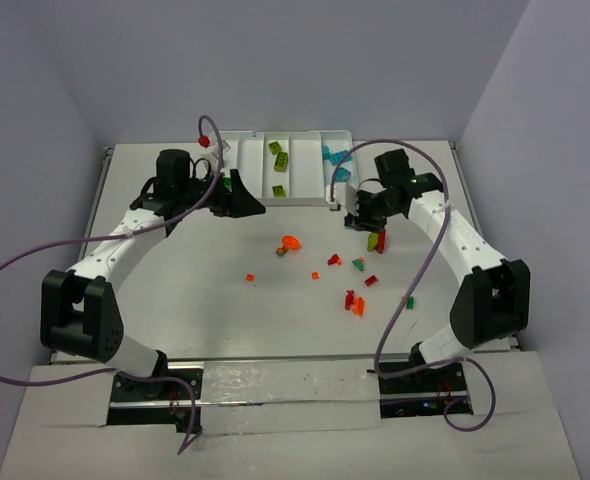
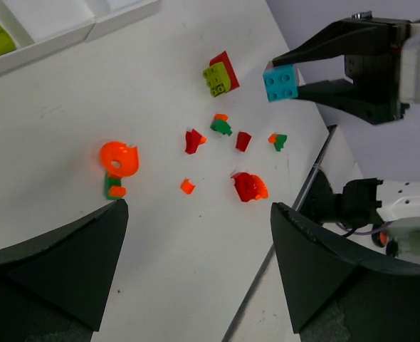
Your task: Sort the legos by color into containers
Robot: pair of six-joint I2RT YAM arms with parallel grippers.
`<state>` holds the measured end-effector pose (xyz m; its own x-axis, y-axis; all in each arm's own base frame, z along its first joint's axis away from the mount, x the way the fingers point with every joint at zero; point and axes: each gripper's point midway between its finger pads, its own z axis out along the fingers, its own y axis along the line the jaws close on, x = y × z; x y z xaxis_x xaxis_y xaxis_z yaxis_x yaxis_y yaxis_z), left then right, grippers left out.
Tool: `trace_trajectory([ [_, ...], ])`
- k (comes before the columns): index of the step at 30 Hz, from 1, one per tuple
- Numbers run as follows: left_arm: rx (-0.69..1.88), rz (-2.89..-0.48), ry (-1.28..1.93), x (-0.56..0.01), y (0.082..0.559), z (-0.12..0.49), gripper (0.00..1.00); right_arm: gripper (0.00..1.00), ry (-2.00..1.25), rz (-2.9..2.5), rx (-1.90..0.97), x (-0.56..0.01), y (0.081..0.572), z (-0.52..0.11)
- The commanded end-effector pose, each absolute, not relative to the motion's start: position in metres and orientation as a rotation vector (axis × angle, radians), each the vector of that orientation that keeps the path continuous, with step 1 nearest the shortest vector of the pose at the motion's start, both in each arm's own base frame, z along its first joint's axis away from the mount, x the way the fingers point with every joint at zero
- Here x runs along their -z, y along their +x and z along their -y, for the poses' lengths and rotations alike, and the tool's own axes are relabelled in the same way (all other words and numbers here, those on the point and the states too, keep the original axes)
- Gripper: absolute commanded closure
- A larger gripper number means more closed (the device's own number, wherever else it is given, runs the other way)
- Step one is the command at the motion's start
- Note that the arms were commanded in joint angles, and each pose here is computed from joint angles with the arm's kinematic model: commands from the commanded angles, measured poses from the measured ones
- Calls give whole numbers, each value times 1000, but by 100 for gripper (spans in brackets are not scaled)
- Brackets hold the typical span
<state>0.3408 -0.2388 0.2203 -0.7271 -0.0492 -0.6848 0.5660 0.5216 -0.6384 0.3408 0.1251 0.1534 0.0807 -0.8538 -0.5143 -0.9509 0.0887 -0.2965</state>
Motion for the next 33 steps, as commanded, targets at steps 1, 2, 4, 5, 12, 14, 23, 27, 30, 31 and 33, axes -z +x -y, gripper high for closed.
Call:
trace_trajectory([
  [1, 1320, -2017, 404, -262, 335, 272, 8, 100, -1524, -1811, -322, -203, 331, -189],
  [2, 1342, -2016, 406, -264, 333, 278, 7, 100, -1490, -1812, -311, -209, 332, -197],
  [4, 1380, -2014, 411, -268, 330, 286, 6, 100, -1458, -1828, -328, -214, 327, -213],
  [5, 1413, -2020, 404, -269, 328, 292, 6, 100, -1462, -1826, -331, -217, 323, -222],
  [12, 1511, -2067, 386, -257, 324, 308, 7, 100, -1441, -1798, -397, -234, 307, -255],
  [14, 1516, -2084, 381, -252, 324, 311, 8, 100, -1444, -1795, -417, -236, 304, -260],
  [23, 1556, -2086, 416, -253, 315, 324, 10, 100, -1453, -1793, -448, -240, 299, -274],
  [27, 1598, -2077, 434, -253, 307, 326, 13, 100, -1453, -1801, -439, -238, 300, -275],
  [30, 1620, -2071, 447, -254, 303, 329, 18, 100, -1448, -1804, -434, -237, 301, -275],
  [31, 1624, -2073, 451, -253, 302, 330, 21, 100, -1443, -1803, -433, -238, 302, -275],
  [33, 1631, -2083, 459, -250, 299, 333, 24, 100, -1437, -1795, -436, -240, 302, -276],
])
